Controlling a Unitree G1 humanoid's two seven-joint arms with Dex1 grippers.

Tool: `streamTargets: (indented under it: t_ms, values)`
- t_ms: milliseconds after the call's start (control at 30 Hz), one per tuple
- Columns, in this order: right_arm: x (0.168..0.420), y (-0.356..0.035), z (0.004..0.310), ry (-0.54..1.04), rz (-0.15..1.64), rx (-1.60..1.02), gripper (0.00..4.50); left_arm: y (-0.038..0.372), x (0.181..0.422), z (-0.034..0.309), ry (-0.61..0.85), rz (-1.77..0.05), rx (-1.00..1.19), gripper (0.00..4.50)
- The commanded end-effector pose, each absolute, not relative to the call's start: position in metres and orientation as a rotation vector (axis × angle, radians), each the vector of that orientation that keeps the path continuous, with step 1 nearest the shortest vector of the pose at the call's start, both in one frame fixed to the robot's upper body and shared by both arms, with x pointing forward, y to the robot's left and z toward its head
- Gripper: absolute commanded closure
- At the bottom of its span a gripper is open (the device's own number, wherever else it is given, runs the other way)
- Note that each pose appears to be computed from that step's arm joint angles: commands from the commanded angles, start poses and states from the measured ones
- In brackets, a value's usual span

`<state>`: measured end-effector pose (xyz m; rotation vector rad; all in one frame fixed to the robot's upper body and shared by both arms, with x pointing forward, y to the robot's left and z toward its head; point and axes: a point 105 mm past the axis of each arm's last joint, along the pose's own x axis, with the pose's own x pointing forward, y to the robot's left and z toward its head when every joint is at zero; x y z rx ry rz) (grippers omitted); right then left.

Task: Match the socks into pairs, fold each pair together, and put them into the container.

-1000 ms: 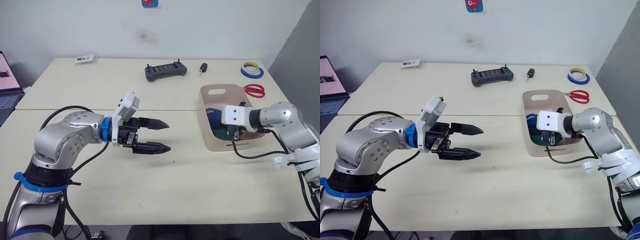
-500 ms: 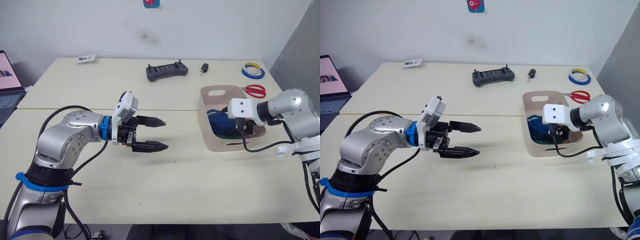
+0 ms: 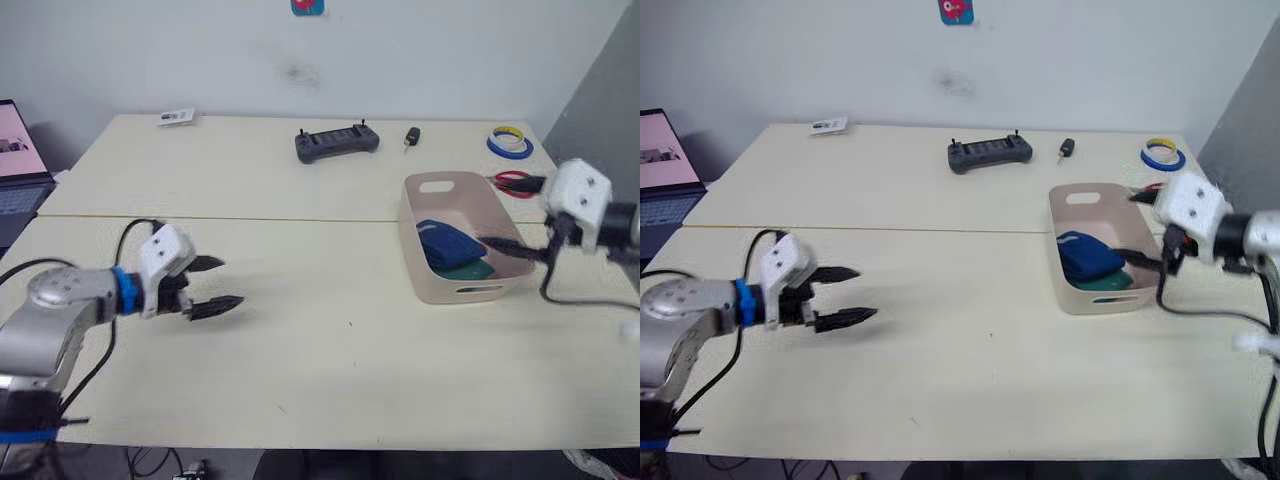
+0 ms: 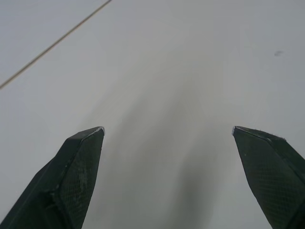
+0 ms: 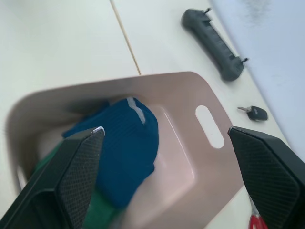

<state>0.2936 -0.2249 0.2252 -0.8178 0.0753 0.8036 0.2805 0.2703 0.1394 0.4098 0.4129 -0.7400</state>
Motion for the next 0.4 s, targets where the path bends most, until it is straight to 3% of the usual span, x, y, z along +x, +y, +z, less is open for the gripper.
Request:
streamTargets:
  t_ms: [33, 200, 400]
  values:
    - [0.266, -0.229, 0.239, -0.049, 0.738, -0.776, 0.04, 0.304, 0.270, 0.144, 0.398, -0.584, 0.457, 0.00]
    - [0.234, -0.253, 0.207, 0.028, 0.645, -0.645, 0.04, 0.331, 0.250, 0.128, 0.438, -0.470, 0.414, 0.00]
    - [0.226, -0.266, 0.183, 0.092, 0.568, -0.575, 0.04, 0.344, 0.248, 0.116, 0.433, -0.402, 0.343, 0.00]
